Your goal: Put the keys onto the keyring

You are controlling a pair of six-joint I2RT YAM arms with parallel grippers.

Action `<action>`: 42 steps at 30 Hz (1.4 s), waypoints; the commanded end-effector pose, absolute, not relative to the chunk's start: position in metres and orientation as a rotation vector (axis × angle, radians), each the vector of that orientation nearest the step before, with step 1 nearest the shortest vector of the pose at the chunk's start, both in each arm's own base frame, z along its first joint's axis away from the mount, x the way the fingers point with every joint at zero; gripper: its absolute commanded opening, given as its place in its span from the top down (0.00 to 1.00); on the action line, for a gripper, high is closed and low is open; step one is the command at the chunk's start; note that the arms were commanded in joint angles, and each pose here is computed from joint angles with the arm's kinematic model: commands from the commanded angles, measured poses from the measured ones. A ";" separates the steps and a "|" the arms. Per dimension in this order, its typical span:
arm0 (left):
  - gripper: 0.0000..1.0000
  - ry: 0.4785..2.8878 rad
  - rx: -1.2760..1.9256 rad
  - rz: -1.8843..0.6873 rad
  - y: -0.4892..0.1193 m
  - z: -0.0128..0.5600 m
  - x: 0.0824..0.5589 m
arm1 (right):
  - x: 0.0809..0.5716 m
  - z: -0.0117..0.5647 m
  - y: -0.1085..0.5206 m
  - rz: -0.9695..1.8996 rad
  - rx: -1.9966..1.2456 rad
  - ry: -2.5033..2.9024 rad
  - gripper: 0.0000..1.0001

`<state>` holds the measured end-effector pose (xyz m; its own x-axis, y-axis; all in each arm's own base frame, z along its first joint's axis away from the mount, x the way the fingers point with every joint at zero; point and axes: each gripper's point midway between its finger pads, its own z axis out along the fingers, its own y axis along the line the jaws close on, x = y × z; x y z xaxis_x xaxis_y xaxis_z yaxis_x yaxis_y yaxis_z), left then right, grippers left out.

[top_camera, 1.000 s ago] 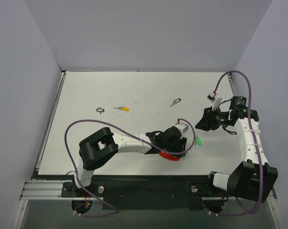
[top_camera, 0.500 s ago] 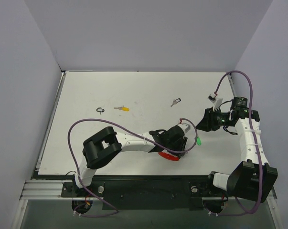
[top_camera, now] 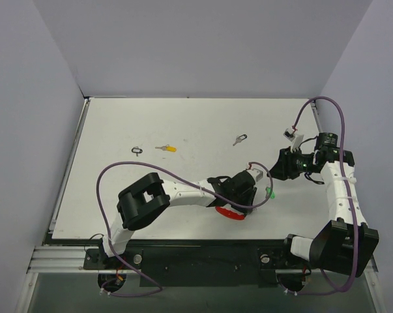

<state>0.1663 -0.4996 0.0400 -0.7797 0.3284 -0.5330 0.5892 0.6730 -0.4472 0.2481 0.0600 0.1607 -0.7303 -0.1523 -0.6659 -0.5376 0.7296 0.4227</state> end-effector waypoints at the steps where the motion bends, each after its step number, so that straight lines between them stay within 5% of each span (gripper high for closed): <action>1: 0.75 2.457 0.746 -0.901 -0.512 0.051 0.164 | 0.244 0.175 0.064 0.847 -0.540 2.269 0.69; 7: 1.00 2.484 0.764 -0.915 -0.513 0.048 0.159 | 0.244 0.175 0.064 0.846 -0.540 2.268 0.69; 20: 1.00 2.437 0.542 -1.219 -0.501 0.096 0.179 | 0.231 0.175 0.072 0.897 -0.638 2.230 0.70; 28: 1.00 2.440 0.340 -1.373 -0.467 0.112 0.201 | 0.165 0.160 0.107 0.994 -1.364 2.035 0.68; 34: 1.00 2.401 0.200 -1.496 -0.449 0.125 0.212 | 0.132 0.142 0.127 0.979 -1.853 1.682 0.58; 42: 1.00 2.331 0.047 -1.698 -0.436 0.156 0.219 | 0.189 0.140 0.138 0.682 -1.809 1.667 0.55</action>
<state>0.2123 -0.4303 0.0944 -0.9711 -0.0719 -0.2277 0.1629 0.4976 -0.8520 0.1591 0.1337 0.1345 0.0217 -0.6872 -0.7262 -0.9936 -0.0956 0.0608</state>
